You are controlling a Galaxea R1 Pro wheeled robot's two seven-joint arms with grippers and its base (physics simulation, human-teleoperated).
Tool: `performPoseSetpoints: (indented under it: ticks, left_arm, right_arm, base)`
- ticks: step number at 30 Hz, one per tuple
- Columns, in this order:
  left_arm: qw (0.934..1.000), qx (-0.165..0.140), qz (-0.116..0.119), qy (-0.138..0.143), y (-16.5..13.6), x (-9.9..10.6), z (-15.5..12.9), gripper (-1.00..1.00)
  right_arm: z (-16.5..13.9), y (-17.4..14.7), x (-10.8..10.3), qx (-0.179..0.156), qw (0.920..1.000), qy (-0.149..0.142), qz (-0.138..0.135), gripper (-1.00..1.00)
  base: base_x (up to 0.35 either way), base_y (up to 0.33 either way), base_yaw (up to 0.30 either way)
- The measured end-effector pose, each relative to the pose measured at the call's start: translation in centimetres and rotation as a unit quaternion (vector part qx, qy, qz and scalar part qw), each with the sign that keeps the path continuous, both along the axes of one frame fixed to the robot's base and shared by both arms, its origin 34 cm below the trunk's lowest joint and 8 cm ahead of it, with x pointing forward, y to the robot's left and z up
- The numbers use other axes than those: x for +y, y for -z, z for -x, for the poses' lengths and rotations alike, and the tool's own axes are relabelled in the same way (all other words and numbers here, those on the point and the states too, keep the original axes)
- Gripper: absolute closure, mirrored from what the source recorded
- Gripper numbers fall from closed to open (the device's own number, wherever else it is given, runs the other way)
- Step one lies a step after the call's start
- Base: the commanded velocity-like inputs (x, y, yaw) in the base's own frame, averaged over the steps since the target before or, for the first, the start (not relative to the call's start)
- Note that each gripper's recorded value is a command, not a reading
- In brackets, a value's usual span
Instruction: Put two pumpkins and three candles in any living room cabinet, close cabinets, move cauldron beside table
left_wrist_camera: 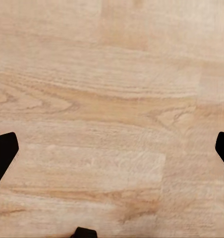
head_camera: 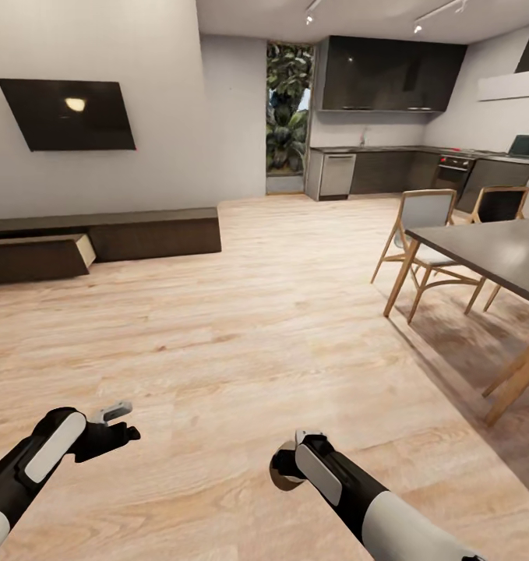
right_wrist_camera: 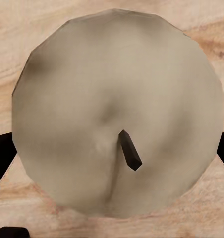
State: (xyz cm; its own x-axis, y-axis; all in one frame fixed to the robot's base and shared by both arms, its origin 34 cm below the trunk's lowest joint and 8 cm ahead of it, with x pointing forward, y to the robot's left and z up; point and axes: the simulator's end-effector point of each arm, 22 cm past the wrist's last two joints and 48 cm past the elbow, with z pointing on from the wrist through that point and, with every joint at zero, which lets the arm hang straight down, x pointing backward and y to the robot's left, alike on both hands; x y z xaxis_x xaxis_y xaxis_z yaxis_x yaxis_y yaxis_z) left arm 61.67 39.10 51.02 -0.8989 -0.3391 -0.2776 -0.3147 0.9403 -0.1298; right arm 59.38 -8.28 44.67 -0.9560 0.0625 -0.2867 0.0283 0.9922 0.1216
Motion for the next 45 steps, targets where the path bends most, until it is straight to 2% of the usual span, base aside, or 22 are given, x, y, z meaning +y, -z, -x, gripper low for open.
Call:
performPoseSetpoints:
  ticks: [13,27,39,45]
  left_arm:
    - [1.0000,0.008,0.000,0.000,0.79,-0.04,0.26,-1.00]
    - [1.0000,0.009,0.000,0.000,0.90,0.01,0.31,-1.00]
    - [1.0000,0.009,0.000,0.000,0.92,-0.06,0.29,-1.00]
    - [1.0000,0.009,0.000,0.000,0.92,-0.08,0.28,-1.00]
  right_arm:
    - [0.31,0.71,0.00,0.007,1.0000,0.000,0.000,1.00]
    - [0.17,0.76,-0.01,0.004,1.0000,0.003,0.000,1.00]
    - [0.04,0.74,-0.05,0.001,1.0000,0.005,-0.001,1.00]
    - [0.04,0.74,-0.06,0.001,1.0000,0.005,-0.001,1.00]
  base:
    - [0.330,0.000,0.184]
    - [0.330,0.016,0.027]
    - [0.330,0.054,0.252]
    - [0.330,0.001,0.054]
